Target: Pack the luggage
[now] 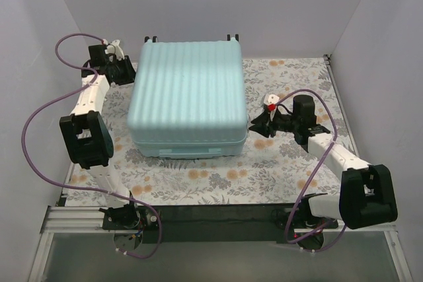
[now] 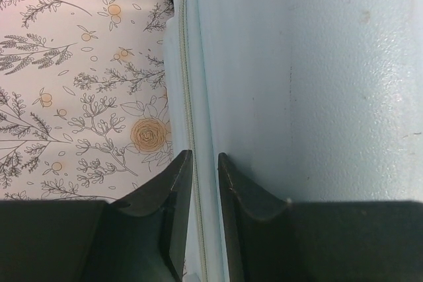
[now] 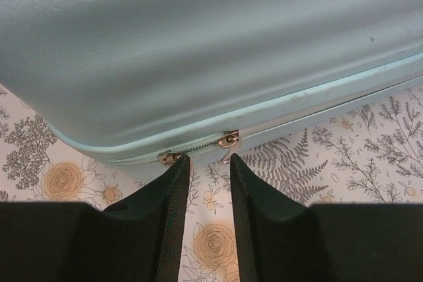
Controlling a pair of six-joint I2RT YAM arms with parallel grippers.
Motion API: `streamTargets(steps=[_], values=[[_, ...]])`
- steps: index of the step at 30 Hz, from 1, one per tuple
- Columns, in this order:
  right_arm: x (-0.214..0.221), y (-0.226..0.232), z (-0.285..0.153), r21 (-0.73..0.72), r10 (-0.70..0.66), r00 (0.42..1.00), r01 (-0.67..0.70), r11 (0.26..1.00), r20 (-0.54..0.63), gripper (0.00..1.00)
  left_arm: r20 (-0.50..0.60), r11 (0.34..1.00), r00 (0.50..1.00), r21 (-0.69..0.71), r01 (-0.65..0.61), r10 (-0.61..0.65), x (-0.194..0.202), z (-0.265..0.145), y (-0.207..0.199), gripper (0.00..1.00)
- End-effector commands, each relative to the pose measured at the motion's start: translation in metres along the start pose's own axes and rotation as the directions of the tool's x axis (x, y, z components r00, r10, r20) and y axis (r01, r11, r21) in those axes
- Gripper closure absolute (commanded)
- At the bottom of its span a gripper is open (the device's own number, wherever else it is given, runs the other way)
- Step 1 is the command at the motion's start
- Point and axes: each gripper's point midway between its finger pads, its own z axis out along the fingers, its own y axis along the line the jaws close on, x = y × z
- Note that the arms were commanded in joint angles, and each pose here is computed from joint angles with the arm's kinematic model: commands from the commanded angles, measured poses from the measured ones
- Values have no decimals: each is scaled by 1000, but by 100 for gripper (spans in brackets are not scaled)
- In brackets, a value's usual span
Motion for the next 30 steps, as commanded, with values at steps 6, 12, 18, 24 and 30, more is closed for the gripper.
streamTargets(steps=[6, 12, 18, 24, 30], values=[[-6, -5, 9, -24, -45, 999, 44, 999, -20, 65, -51, 982, 999, 189, -1, 11, 16, -16, -66, 78], [-11, -24, 17, 52, -9, 1000, 9, 999, -1, 67, -52, 982, 999, 188, 20, -10, 18, -15, -66, 72], [-27, -78, 3, 291, 66, 998, -64, 955, 4, 63, -28, 987, 997, 141, 82, -79, -2, -30, -52, 31], [-66, -119, -50, 478, 50, 997, -75, 875, 65, 47, -41, 973, 980, 115, 201, -197, -34, -80, -8, 23], [-91, -123, -108, 612, 22, 998, -57, 789, 64, 30, -15, 997, 998, -33, 66, -66, -44, -132, 11, 20]])
